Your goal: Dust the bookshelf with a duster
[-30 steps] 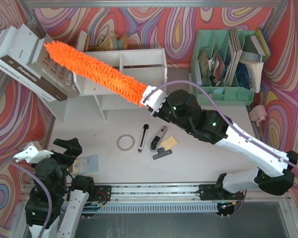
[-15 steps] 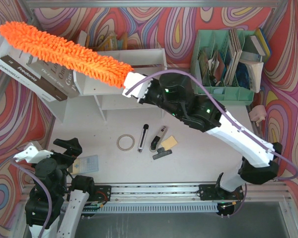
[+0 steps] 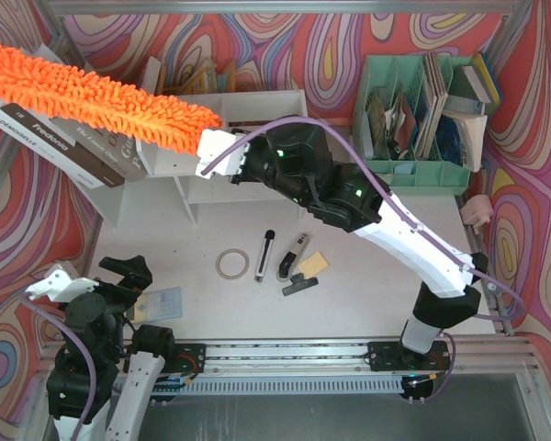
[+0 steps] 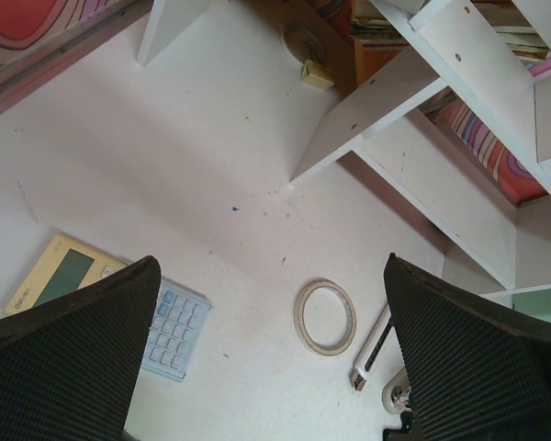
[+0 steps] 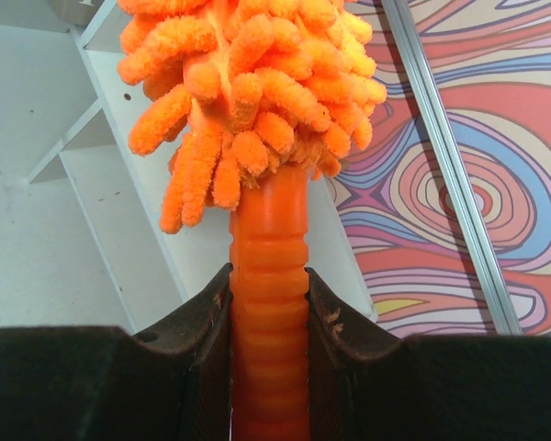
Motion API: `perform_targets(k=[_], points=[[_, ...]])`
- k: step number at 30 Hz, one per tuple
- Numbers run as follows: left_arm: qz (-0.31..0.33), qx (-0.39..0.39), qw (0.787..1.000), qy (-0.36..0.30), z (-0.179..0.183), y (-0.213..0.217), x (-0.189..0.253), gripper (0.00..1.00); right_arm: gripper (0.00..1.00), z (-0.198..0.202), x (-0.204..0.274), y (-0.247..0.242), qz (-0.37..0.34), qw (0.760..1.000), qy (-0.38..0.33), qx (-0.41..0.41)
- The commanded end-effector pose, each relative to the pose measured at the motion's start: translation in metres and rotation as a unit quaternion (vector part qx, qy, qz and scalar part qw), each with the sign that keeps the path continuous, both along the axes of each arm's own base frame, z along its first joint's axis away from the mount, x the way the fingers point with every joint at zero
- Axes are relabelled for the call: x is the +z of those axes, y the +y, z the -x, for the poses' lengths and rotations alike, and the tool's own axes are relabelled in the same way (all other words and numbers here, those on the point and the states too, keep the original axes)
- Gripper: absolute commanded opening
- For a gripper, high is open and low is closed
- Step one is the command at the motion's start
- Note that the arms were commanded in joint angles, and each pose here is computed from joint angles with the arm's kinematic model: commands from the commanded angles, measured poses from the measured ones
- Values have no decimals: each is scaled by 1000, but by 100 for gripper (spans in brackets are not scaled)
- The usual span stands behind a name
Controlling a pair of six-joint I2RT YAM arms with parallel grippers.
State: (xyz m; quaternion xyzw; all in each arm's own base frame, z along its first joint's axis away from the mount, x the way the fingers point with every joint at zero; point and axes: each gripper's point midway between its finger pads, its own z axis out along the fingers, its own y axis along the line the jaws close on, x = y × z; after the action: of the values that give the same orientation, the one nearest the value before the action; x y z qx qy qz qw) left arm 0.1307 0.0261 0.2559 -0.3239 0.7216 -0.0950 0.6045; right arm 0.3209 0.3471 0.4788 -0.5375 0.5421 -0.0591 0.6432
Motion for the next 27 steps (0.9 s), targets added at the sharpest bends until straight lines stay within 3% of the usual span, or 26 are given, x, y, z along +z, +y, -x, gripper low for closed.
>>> perform_targets(k=[1, 14, 27], points=[[-3, -4, 1000, -12, -2, -1, 2, 98, 0, -1, 17, 7, 17, 999, -41, 15], [-3, -6, 1000, -11, -2, -2, 1, 98, 0, -21, 2, 31, 22, 999, -35, 19], [-2, -7, 1000, -13, -2, -2, 2, 98, 0, -47, -15, 20, 17, 1000, -15, 3]])
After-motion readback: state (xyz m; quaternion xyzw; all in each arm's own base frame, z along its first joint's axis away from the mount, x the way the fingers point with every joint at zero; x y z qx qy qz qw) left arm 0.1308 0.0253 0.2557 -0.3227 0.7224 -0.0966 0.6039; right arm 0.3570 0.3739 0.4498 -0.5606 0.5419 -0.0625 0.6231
